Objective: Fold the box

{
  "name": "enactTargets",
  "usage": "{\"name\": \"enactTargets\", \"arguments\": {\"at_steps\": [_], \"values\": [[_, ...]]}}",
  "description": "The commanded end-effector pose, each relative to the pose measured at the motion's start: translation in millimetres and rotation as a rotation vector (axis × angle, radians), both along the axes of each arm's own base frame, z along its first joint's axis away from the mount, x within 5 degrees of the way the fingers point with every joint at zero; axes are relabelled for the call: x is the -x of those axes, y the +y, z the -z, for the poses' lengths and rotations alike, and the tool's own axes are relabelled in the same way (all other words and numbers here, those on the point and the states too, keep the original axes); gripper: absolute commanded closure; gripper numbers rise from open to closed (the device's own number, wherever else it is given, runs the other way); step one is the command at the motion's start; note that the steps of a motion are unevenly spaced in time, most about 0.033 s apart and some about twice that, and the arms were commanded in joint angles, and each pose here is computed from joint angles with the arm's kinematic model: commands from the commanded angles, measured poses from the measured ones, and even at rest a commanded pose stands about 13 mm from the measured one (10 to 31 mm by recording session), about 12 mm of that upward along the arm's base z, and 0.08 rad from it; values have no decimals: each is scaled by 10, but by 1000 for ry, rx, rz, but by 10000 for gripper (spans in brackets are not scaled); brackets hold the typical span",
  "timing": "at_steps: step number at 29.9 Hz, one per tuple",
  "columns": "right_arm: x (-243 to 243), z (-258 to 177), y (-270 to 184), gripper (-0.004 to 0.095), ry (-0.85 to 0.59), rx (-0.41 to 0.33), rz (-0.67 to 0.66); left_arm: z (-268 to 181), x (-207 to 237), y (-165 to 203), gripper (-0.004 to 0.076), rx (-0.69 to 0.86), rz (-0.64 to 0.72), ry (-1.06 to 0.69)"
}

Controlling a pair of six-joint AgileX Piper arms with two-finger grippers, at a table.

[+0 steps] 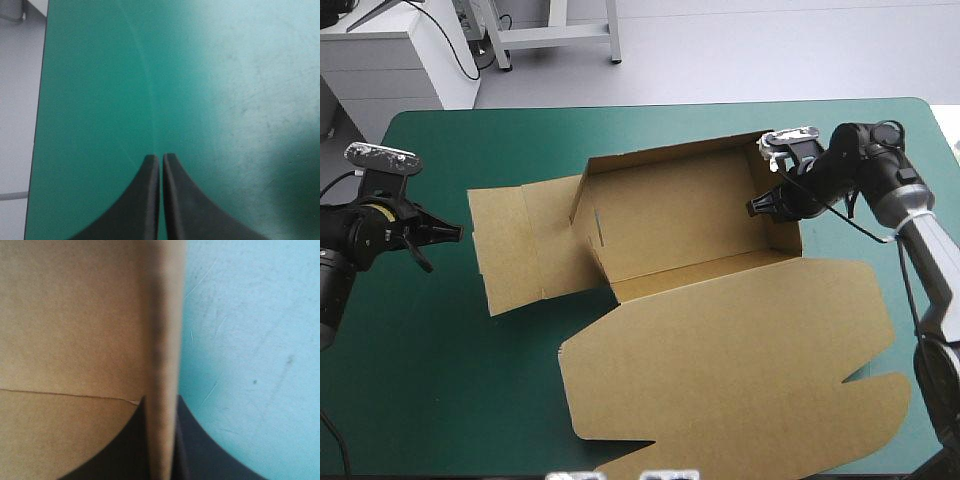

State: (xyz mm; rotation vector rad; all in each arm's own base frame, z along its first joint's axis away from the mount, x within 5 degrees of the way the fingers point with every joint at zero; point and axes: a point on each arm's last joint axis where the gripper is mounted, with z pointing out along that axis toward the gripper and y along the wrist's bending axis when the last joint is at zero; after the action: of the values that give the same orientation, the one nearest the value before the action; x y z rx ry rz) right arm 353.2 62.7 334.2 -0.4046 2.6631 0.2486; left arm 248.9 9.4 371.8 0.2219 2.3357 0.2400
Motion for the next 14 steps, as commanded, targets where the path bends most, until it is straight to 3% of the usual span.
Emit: {"name": "enactTargets", "arguments": {"at_steps": [1,6,9,14], "values": [[231,-514,-126,926,-157,-79,24,-32,9,66,714,-4,-33,-102],[383,-689,-278,926,-179,-158,20,266,-33,121,709,228,-93,-161],[413,-739,-285,926,-192,-210,4,364,-53,1,708,288,20,-194],[433,-732,-261,926,-171,-217,-14,392,-119,-204,709,462,180,-204]]}}
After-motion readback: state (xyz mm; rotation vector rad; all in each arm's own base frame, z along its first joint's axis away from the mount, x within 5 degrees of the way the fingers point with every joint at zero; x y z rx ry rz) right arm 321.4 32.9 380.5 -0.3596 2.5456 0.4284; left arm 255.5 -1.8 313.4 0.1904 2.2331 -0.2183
